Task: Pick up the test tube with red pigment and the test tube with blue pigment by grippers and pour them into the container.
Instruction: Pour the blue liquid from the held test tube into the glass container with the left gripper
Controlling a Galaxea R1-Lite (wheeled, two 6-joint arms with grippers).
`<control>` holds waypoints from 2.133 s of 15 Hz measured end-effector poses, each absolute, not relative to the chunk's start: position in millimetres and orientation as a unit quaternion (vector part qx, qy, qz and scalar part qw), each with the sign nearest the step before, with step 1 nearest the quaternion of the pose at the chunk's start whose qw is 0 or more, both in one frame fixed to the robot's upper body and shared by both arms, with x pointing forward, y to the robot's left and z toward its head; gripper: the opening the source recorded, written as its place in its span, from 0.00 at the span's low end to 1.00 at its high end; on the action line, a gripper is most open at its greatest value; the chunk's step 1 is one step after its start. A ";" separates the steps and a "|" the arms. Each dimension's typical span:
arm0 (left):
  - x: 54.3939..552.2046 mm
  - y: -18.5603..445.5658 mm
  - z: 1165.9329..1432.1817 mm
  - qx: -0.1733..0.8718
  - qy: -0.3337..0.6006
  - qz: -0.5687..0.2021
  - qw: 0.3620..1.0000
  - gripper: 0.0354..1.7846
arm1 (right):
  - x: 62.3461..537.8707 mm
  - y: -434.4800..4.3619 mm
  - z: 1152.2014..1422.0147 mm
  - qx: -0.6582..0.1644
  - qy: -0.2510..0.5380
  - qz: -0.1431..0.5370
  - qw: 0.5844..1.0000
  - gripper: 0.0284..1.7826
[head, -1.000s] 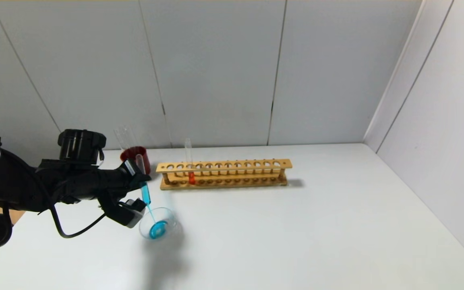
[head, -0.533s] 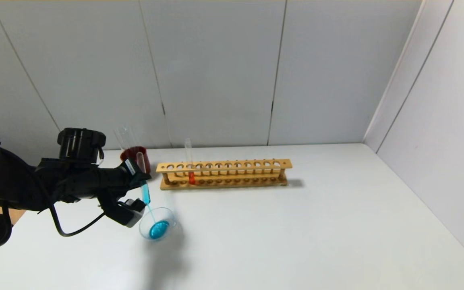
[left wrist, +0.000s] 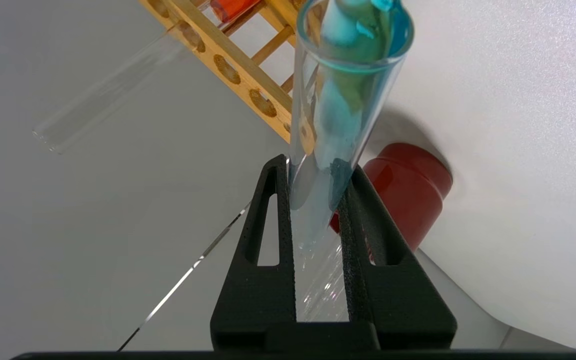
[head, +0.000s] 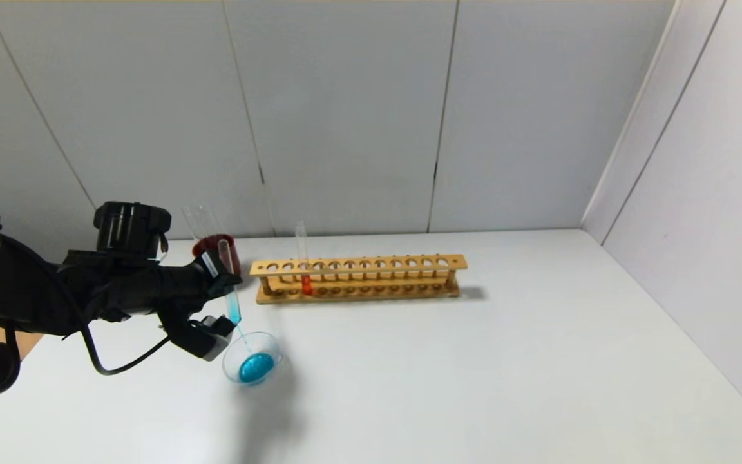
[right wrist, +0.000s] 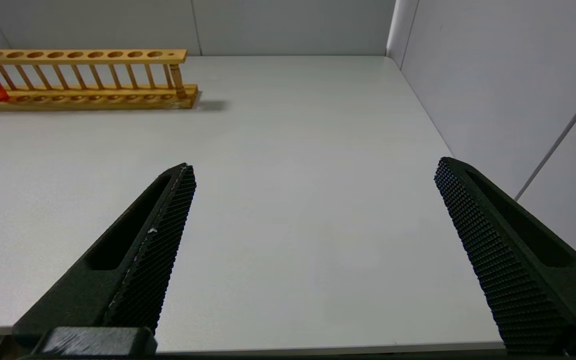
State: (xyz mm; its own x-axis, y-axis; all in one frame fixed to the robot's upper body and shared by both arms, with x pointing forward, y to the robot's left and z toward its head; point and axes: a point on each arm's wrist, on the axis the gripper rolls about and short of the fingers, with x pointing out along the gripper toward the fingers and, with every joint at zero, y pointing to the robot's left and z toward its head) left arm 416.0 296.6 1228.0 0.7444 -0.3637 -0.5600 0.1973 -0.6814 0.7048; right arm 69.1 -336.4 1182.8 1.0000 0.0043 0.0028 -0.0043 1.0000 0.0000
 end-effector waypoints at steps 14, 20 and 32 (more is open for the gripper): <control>413.1 293.8 1234.8 0.863 -0.062 -0.343 0.366 0.16 | 69.1 -336.4 1182.8 0.000 -0.001 0.002 1.000 0.98; 412.7 292.9 1235.5 0.867 -0.059 -0.340 0.360 0.16 | 69.1 -336.4 1182.8 0.000 -0.001 0.002 1.000 0.98; 410.8 290.0 1241.1 0.878 -0.067 -0.331 0.339 0.16 | 69.1 -336.4 1182.8 0.000 -0.001 0.002 1.000 0.98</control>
